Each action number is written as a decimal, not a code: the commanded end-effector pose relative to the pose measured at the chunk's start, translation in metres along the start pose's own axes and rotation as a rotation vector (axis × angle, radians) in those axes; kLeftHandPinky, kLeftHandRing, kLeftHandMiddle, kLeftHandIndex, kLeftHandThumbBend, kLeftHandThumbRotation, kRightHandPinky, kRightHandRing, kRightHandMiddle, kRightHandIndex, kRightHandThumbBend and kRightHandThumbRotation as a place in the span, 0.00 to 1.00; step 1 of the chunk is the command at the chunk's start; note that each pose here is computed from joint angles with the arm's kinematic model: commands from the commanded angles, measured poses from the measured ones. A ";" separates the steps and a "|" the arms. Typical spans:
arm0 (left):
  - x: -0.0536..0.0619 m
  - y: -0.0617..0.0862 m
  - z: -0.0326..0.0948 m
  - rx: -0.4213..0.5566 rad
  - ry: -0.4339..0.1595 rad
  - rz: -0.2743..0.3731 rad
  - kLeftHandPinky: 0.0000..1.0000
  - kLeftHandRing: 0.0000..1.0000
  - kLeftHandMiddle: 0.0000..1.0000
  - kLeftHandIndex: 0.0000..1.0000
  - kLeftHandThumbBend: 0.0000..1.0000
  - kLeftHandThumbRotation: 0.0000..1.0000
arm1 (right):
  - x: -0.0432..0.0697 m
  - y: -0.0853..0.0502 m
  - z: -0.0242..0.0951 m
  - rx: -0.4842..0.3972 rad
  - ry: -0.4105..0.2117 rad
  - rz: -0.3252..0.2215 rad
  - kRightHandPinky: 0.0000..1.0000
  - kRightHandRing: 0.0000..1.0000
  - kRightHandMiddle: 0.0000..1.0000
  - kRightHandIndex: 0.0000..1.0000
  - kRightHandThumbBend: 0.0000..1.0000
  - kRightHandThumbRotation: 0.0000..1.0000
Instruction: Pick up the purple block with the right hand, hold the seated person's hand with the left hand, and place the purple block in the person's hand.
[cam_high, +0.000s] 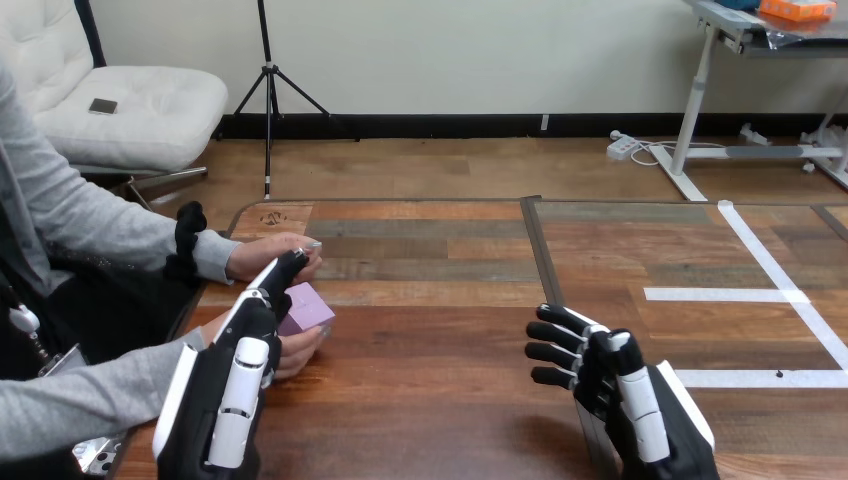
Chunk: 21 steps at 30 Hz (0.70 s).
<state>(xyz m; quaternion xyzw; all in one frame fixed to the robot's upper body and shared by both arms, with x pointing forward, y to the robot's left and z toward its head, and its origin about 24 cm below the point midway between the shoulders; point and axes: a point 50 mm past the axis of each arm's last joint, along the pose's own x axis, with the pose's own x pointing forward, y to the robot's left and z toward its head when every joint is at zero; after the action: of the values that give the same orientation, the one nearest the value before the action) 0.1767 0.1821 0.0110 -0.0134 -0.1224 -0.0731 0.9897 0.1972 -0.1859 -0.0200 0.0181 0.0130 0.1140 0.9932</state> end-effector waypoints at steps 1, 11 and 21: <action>0.005 -0.006 0.000 -0.035 -0.015 0.003 1.00 0.99 0.94 0.89 0.46 1.00 | 0.021 -0.005 0.021 0.006 -0.107 -0.016 0.78 0.82 0.83 0.83 0.76 1.00; -0.001 -0.009 -0.009 -0.031 0.015 0.017 1.00 0.98 0.94 0.90 0.45 1.00 | 0.021 -0.006 0.018 0.019 -0.104 -0.034 0.83 0.84 0.85 0.85 0.75 1.00; -0.003 -0.008 -0.022 -0.034 0.027 0.024 1.00 0.96 0.92 0.90 0.49 1.00 | 0.021 -0.006 0.017 0.010 -0.105 -0.036 0.91 0.87 0.87 0.86 0.74 1.00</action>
<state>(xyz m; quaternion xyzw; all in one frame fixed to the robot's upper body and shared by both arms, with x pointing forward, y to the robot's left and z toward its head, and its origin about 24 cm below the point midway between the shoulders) 0.1665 0.1779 -0.0127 -0.0269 -0.0812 -0.0621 0.9944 0.2004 -0.1945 -0.0190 0.0227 0.0089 0.0916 0.9955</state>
